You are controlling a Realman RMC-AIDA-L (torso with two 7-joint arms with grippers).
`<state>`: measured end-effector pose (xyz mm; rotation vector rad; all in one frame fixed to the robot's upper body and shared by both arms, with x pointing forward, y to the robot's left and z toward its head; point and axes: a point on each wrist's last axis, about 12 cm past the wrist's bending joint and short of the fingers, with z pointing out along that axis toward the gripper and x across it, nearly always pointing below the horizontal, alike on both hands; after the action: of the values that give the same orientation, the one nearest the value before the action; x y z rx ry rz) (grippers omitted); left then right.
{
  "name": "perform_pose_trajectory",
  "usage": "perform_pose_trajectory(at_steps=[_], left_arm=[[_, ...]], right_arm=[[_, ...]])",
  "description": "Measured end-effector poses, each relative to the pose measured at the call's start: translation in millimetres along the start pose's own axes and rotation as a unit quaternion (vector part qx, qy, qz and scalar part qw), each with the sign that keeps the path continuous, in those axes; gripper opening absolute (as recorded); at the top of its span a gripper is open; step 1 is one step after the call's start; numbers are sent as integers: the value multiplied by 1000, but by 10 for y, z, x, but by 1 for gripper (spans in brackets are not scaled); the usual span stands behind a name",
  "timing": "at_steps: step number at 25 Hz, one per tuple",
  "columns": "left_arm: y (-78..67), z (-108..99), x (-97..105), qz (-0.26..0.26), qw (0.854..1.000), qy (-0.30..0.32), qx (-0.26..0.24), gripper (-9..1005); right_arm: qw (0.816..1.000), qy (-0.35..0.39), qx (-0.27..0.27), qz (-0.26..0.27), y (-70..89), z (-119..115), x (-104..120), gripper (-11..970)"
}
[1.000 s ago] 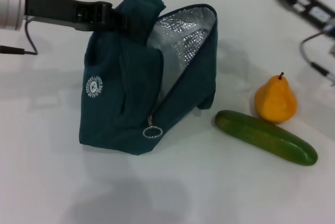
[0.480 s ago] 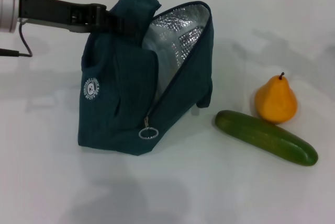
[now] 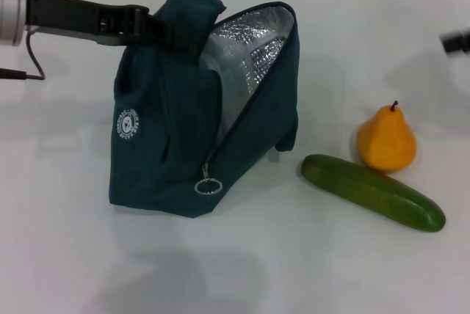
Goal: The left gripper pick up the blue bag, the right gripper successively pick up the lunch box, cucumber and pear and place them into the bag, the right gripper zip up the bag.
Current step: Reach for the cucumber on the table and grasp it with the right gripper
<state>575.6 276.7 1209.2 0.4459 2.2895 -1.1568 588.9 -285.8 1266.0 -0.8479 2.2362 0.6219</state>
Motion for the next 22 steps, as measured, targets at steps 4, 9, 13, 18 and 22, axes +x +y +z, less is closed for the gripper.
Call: perform_pose_trajectory(at_steps=[4, 9, 13, 18, 22], left_arm=[[-4, 4, -8, 1, 1000, 1, 0, 78], [-7, 17, -7, 1, 1000, 1, 0, 79], [-14, 26, -16, 3, 1000, 1, 1, 79], [-19, 35, -23, 4, 1000, 1, 0, 80], [-19, 37, -24, 4, 1000, 1, 0, 81]], right_arm=[[992, 124, 31, 21, 139, -103, 5, 868], [980, 196, -5, 23, 219, -35, 55, 868], [974, 225, -33, 20, 198, 120, 102, 868], [970, 228, -80, 16, 176, 407, 238, 867], [962, 255, -95, 5, 208, 687, 320, 867]])
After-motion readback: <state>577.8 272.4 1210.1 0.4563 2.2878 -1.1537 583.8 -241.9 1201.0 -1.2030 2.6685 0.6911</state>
